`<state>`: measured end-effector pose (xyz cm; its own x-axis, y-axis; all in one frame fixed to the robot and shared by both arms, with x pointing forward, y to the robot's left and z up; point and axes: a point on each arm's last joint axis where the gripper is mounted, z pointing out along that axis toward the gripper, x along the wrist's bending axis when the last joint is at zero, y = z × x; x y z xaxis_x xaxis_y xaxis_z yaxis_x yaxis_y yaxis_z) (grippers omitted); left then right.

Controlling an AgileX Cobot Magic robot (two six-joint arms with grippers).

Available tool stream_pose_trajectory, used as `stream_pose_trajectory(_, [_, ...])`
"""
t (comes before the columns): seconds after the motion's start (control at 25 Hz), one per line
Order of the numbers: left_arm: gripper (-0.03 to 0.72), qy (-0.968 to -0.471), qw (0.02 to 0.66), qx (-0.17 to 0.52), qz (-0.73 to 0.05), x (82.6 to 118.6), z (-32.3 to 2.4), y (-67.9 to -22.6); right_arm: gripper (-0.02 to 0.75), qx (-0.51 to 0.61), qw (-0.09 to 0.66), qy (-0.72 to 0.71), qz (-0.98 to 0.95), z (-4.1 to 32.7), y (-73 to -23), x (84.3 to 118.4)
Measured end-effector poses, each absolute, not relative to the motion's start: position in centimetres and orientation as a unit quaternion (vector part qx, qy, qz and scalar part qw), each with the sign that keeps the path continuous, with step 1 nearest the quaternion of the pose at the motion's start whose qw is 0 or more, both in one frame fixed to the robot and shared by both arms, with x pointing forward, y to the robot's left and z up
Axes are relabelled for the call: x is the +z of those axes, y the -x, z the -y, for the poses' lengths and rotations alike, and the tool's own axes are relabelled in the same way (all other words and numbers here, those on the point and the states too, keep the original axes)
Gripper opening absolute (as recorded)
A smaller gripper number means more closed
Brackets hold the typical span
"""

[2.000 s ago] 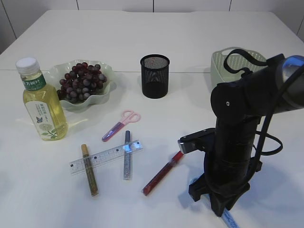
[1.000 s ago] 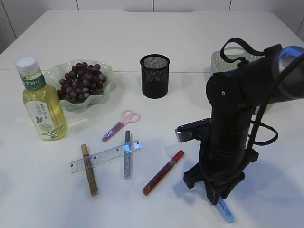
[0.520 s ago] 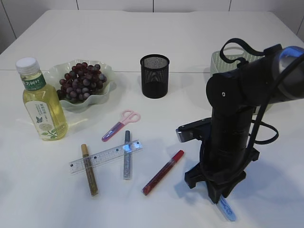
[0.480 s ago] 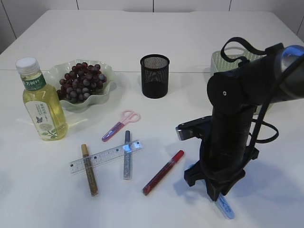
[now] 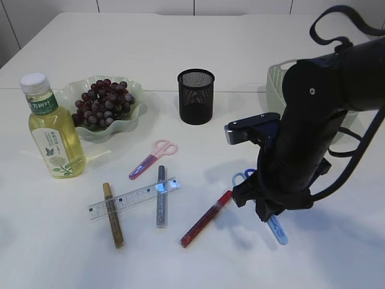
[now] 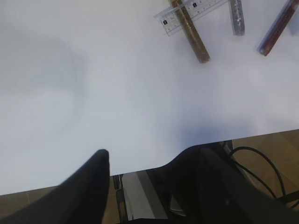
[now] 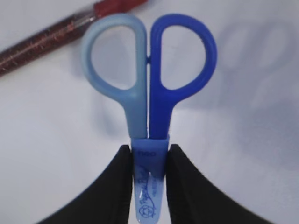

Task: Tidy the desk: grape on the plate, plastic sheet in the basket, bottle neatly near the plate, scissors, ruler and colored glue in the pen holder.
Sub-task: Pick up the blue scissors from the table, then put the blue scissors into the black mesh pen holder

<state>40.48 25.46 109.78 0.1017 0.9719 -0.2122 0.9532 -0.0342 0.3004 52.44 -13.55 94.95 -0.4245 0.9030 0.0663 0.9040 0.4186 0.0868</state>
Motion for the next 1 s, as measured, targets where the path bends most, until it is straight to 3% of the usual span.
stream_pose_trajectory(0.52, [0.435,-0.719,0.186,0.025,-0.67,109.8,-25.5,-40.5,0.2,-0.141,-0.085,0.512,0.843,13.3,-54.1,98.1])
stream_pose_trajectory(1.0, [0.435,-0.719,0.186,0.025,-0.67,109.8,-25.5,-40.5,0.2,-0.266,-0.18,0.47,0.822,11.6,-57.6,103.7])
